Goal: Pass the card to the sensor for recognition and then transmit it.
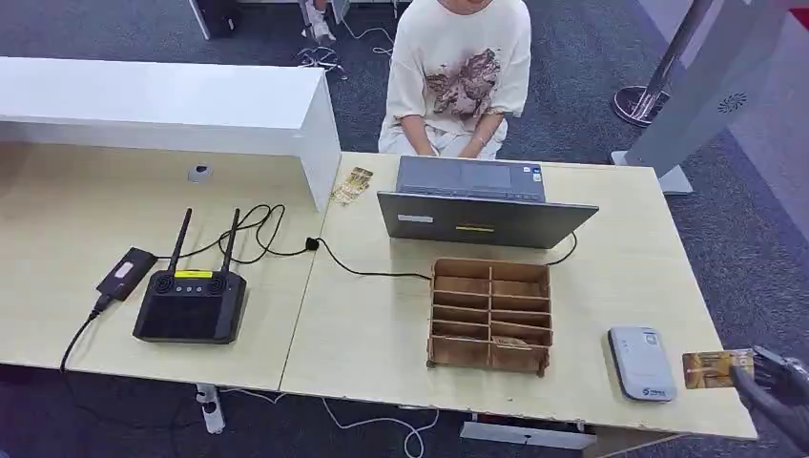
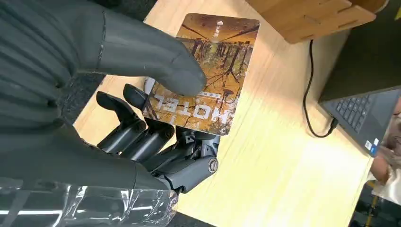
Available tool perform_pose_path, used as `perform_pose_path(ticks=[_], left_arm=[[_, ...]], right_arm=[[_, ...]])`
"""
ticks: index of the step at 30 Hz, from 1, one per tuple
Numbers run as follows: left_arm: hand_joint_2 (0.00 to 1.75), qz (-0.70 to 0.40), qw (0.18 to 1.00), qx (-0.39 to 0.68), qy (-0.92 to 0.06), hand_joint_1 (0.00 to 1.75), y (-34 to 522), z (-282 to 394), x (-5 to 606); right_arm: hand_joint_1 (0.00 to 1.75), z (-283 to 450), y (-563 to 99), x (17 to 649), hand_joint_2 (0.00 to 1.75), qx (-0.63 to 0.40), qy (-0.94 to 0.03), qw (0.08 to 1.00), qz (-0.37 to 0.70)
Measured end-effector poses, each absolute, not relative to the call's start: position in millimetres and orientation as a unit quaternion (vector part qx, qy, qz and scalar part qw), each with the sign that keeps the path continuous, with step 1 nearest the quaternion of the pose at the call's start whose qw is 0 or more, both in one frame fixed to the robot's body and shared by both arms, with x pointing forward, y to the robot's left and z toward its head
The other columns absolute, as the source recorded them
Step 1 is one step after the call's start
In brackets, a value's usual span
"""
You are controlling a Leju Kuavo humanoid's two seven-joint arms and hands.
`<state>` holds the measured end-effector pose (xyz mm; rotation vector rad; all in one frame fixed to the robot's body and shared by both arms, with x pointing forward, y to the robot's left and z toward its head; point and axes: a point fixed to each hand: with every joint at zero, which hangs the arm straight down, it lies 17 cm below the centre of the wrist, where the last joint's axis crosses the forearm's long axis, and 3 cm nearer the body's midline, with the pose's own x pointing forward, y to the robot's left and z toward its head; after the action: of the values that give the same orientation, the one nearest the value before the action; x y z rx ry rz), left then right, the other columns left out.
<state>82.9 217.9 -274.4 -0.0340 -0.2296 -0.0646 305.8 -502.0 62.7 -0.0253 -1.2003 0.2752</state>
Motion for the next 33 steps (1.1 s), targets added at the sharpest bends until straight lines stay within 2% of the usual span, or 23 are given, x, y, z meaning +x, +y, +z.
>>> perform_pose_path(ticks=[7, 18, 33], left_arm=[[0.00, -0.040, 0.993, -0.017, -0.111, 0.00, 218, -275, 82], [0.00, -0.048, 0.993, -0.016, -0.111, 0.00, 218, -275, 83], [0.00, -0.054, 0.992, -0.016, -0.110, 0.00, 218, -275, 83]], right_arm=[[1.75, 33, -514, 319, 1.75, -0.057, -0.536, 0.830, 0.142], [1.75, -11, -517, 331, 1.75, -0.057, -0.506, 0.852, 0.118], [1.75, -33, -514, 342, 1.75, -0.075, -0.488, 0.861, 0.117]])
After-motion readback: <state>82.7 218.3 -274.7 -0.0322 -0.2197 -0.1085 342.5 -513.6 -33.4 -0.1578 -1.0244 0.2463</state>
